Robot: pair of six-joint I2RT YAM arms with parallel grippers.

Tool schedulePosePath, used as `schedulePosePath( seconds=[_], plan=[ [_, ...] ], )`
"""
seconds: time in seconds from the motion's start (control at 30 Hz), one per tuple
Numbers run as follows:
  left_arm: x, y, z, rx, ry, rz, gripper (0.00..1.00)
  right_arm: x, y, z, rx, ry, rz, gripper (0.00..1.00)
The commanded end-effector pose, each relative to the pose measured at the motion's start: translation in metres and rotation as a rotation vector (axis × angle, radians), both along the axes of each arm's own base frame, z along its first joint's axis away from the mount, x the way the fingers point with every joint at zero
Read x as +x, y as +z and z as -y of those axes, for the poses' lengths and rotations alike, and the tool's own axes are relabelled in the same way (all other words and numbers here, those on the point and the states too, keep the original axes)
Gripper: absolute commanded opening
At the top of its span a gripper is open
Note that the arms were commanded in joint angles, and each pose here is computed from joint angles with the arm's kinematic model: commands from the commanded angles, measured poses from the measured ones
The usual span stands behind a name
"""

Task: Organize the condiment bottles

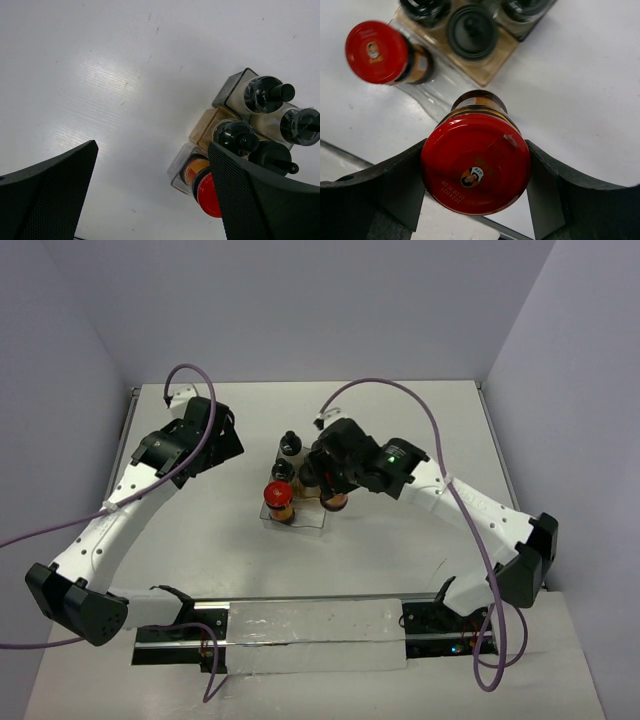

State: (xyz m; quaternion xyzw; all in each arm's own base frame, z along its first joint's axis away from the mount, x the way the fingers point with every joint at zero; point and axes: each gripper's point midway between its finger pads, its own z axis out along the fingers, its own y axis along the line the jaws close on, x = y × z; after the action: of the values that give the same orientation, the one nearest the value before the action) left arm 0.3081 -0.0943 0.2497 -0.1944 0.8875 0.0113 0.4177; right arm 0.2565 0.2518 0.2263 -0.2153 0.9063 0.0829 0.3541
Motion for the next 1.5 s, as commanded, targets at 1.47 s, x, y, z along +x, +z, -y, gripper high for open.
schedulePosePath(
  seconds=[1.47],
  plan=[
    [-0.011,0.0,-0.022,-0.041,0.09,0.052,1.0,0.018,-0.068,-0.08,-0.002,0.1,-0.053,0.38]
  ],
)
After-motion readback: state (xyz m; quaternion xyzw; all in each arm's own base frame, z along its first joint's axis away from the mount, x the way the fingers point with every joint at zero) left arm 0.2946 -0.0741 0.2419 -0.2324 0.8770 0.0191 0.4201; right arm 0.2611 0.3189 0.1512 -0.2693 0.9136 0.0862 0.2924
